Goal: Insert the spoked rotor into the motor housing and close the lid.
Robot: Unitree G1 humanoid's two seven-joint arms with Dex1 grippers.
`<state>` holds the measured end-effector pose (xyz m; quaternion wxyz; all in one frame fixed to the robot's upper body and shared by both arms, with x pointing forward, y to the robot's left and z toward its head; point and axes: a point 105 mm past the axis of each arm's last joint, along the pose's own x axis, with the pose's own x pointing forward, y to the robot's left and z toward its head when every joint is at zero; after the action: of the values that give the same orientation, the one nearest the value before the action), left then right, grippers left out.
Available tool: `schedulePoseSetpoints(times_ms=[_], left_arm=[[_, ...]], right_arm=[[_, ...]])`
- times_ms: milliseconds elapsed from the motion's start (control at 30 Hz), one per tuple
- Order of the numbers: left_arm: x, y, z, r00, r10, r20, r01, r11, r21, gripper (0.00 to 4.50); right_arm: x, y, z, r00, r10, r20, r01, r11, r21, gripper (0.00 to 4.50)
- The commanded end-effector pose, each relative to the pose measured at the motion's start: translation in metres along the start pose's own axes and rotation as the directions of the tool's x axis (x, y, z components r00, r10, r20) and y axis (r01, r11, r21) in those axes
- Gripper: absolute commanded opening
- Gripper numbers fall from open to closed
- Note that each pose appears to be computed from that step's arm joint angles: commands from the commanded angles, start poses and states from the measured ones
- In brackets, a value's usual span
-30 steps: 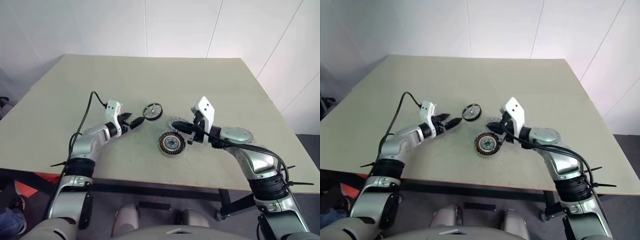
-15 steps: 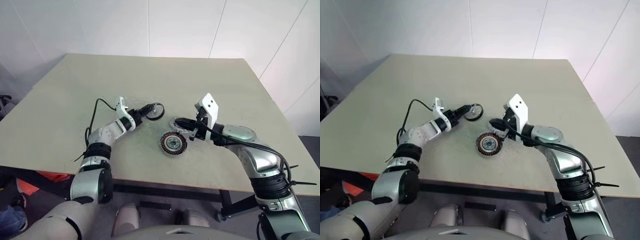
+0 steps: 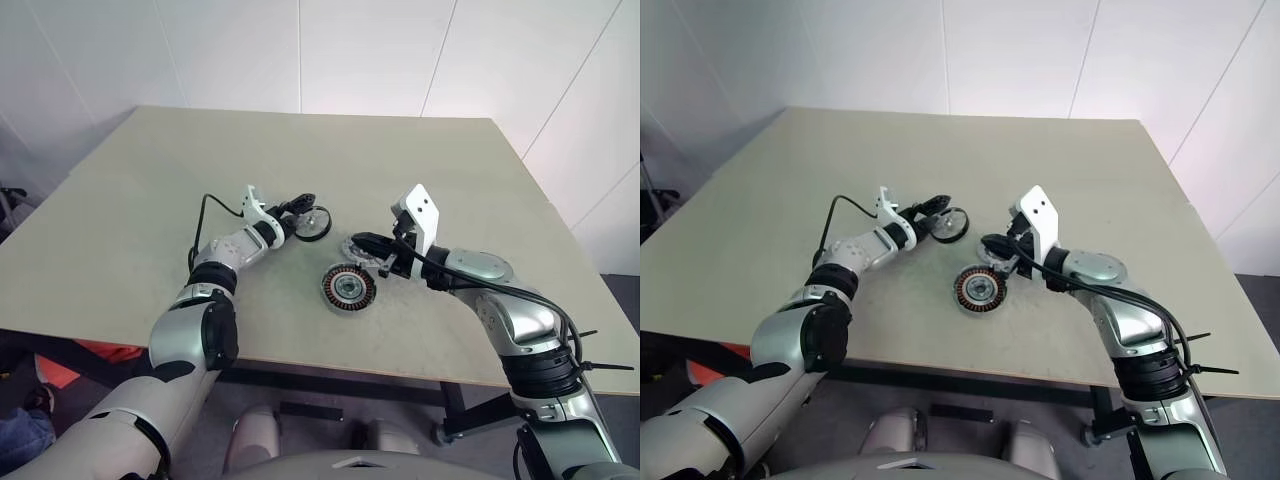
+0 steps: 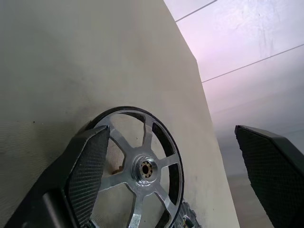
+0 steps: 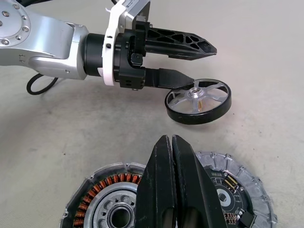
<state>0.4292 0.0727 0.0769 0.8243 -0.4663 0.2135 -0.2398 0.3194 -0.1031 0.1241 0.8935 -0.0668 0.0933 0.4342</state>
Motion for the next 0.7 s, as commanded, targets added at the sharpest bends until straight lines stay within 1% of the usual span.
schedulePoseSetpoints(times_ms=[33,100,200,267,433,700], left_arm=[[0.001,0.003,-0.007,1.000,0.006,-0.018,-0.007,0.998,-0.064,4.48],[0.001,0.004,-0.010,1.000,0.012,-0.021,-0.014,0.996,-0.090,4.48],[-0.001,0.011,-0.013,0.999,0.036,-0.025,-0.038,0.994,-0.099,3.88],[-0.003,0.013,-0.011,0.999,0.038,-0.020,-0.039,0.995,-0.097,3.27],[-0.014,0.021,0.001,1.000,0.024,0.019,-0.022,0.994,-0.105,3.27],[-0.045,0.055,0.010,0.995,0.097,0.021,-0.095,0.992,-0.086,3.27]], right_arm=[[-0.004,-0.001,0.020,0.998,-0.009,0.060,0.012,0.999,-0.048,0.04],[-0.003,-0.001,0.020,0.998,-0.008,0.061,0.011,0.999,-0.049,0.04],[-0.002,-0.001,0.021,0.998,-0.009,0.063,0.012,0.999,-0.052,0.00],[-0.002,-0.002,0.021,0.998,-0.008,0.063,0.012,0.999,-0.053,0.00],[-0.002,-0.001,0.020,0.998,-0.009,0.061,0.012,0.999,-0.053,0.00],[-0.001,-0.001,0.020,0.998,-0.008,0.063,0.011,0.999,-0.051,0.00]])
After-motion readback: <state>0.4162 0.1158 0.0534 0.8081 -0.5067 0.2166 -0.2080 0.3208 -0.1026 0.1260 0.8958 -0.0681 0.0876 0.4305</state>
